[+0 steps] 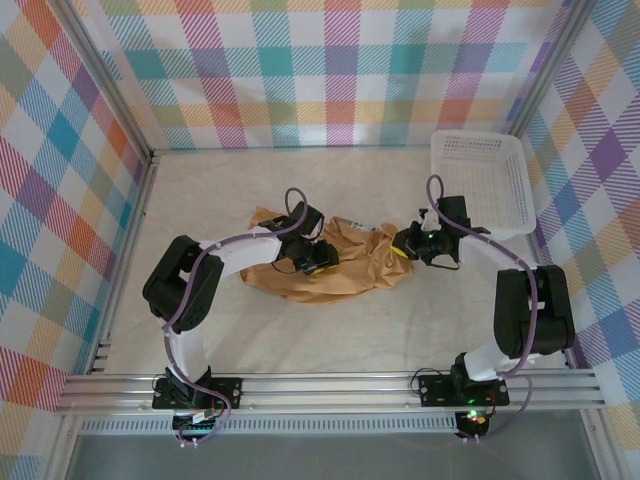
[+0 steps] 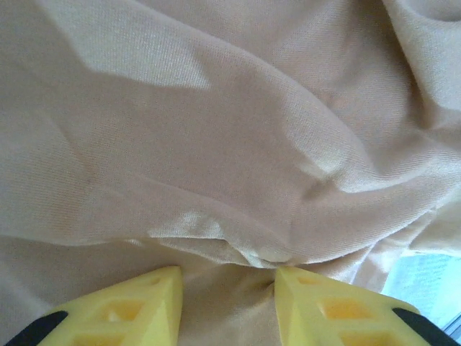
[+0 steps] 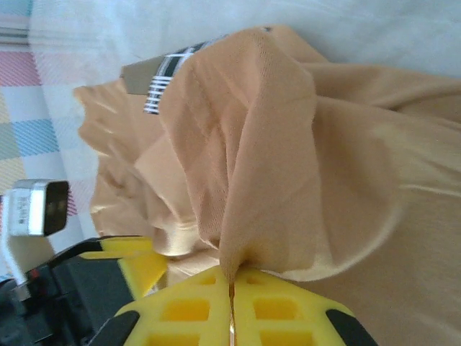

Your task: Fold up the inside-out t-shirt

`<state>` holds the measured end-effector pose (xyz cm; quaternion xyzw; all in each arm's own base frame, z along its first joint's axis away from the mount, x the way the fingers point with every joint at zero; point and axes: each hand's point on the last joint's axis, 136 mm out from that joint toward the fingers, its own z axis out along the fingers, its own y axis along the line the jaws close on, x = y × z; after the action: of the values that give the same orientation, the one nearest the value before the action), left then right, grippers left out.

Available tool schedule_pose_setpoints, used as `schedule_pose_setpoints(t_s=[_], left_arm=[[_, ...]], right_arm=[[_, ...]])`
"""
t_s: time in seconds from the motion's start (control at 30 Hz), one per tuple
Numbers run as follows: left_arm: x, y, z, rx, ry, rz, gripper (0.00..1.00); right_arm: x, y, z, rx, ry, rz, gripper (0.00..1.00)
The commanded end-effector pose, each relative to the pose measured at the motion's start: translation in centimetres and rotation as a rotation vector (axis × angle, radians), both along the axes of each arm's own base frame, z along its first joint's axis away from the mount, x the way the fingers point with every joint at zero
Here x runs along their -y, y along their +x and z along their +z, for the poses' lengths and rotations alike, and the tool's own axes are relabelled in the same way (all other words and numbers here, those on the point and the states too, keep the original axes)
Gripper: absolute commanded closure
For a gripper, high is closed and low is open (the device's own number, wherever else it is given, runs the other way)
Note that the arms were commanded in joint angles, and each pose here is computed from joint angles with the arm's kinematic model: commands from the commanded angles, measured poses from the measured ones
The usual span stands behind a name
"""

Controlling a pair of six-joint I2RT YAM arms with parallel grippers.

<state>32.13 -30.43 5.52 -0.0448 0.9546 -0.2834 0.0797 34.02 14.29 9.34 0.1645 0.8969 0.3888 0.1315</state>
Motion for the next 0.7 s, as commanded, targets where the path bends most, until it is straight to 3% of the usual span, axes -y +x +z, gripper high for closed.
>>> schedule_pose_setpoints(t_s=[0.0,0.1,0.27,0.67], left_arm=[[-0.2,0.3,-0.3,-0.015,-0.011,0.001,0.62],[-0.1,0.4,-0.7,-0.028,-0.023,0.005,0.62],[-0.2,0.4,-0.9,-0.035,-0.028,0.009,0.63],[-0.1,0.6,-0.8,-0.033,-0.030,0.014,0.64]], right_arm=[[1.5,0.6,0.5,0.040,-0.045,-0.033,0.72],[2.3,0.5,0.3,0.030,-0.077,-0.043,0.61],[2.8,0.2,0.0,0.015,-0.111,-0.045,0.67],[0.6,0.9,-0.3,0.003,-0.103,0.019,0.64]])
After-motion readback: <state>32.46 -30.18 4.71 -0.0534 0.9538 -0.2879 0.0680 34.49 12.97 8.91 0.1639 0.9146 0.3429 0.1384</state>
